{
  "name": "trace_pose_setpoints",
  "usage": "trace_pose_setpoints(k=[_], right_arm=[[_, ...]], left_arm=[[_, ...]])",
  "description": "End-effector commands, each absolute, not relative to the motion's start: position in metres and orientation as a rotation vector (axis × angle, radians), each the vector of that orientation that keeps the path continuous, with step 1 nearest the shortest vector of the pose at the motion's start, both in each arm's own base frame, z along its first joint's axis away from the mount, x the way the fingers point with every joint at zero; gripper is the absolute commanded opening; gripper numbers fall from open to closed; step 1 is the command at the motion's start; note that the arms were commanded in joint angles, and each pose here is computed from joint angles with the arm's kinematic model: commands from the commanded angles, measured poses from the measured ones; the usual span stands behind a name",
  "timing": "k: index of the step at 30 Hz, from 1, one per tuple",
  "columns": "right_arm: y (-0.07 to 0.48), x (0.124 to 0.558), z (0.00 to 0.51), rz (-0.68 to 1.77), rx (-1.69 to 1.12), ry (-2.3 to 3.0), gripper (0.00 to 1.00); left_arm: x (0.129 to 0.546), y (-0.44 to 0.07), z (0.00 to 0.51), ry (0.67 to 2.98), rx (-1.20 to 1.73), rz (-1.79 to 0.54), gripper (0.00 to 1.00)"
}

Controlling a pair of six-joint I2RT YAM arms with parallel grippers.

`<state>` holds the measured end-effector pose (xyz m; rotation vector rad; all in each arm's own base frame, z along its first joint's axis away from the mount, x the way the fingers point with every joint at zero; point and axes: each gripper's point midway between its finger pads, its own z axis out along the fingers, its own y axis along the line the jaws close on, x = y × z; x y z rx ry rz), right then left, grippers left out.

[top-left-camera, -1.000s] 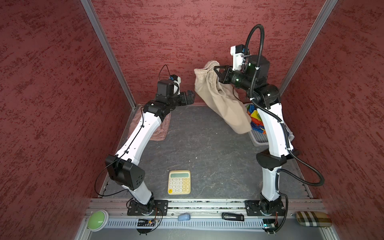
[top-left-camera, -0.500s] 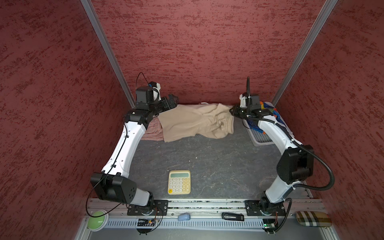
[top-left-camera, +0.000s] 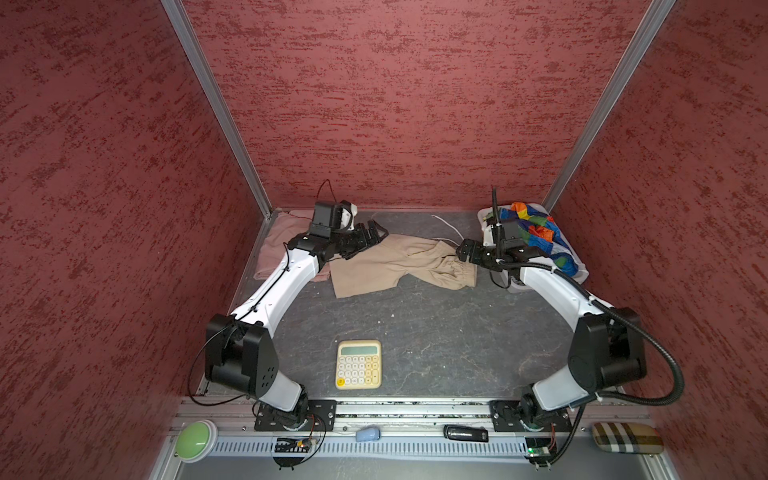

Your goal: Fold and stack the shorts

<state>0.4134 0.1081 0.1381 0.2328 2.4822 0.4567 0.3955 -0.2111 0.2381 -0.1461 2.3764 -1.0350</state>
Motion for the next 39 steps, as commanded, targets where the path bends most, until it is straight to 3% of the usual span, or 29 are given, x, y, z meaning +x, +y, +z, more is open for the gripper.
trace_pose_setpoints(k=[1,3,7,9,11,12,15,20,24,28,32,35,39], right_arm=[[0.098,0.410,0.107,0.361,0.221,2.534,0.99],[0.099,0.407,0.095,0.363,0.211,2.555,0.95],[0.102,0.403,0.068,0.382,0.203,2.598,0.77],[0.106,0.401,0.057,0.404,0.193,2.617,0.60],[0.116,0.399,0.056,0.435,0.181,2.633,0.31],[0.125,0.398,0.061,0.465,0.170,2.631,0.21],[0.179,0.392,0.107,0.677,0.088,2.582,0.06],[0.247,0.390,0.277,1.037,0.024,2.237,0.00],[0.246,0.392,0.395,1.141,0.031,1.969,0.00],[0.238,0.392,0.467,1.178,0.031,1.766,0.00],[0.215,0.435,0.431,1.053,0.173,1.838,0.00],[0.191,0.474,0.343,0.937,0.345,2.013,0.00],[0.188,0.488,0.252,0.850,0.418,2.206,0.00]], left_arm=[[0.387,-0.235,0.234,2.388,-0.109,-1.096,0.99],[0.381,-0.247,0.228,2.412,-0.079,-1.102,0.99],[0.377,-0.260,0.222,2.440,-0.050,-1.101,0.99],[0.377,-0.261,0.219,2.448,-0.055,-1.099,0.99],[0.377,-0.260,0.220,2.450,-0.055,-1.095,0.99],[0.378,-0.259,0.222,2.447,-0.051,-1.090,0.99],[0.383,-0.248,0.231,2.432,-0.051,-1.055,1.00],[0.396,-0.221,0.256,2.374,-0.104,-1.048,0.99],[0.399,-0.204,0.281,2.324,-0.123,-1.031,0.99],[0.391,-0.199,0.306,2.273,-0.103,-1.028,0.99],[0.386,-0.199,0.308,2.267,-0.105,-1.025,0.99],[0.383,-0.199,0.297,2.294,-0.121,-1.024,0.99],[0.375,-0.212,0.278,2.338,-0.111,-1.042,0.99]])
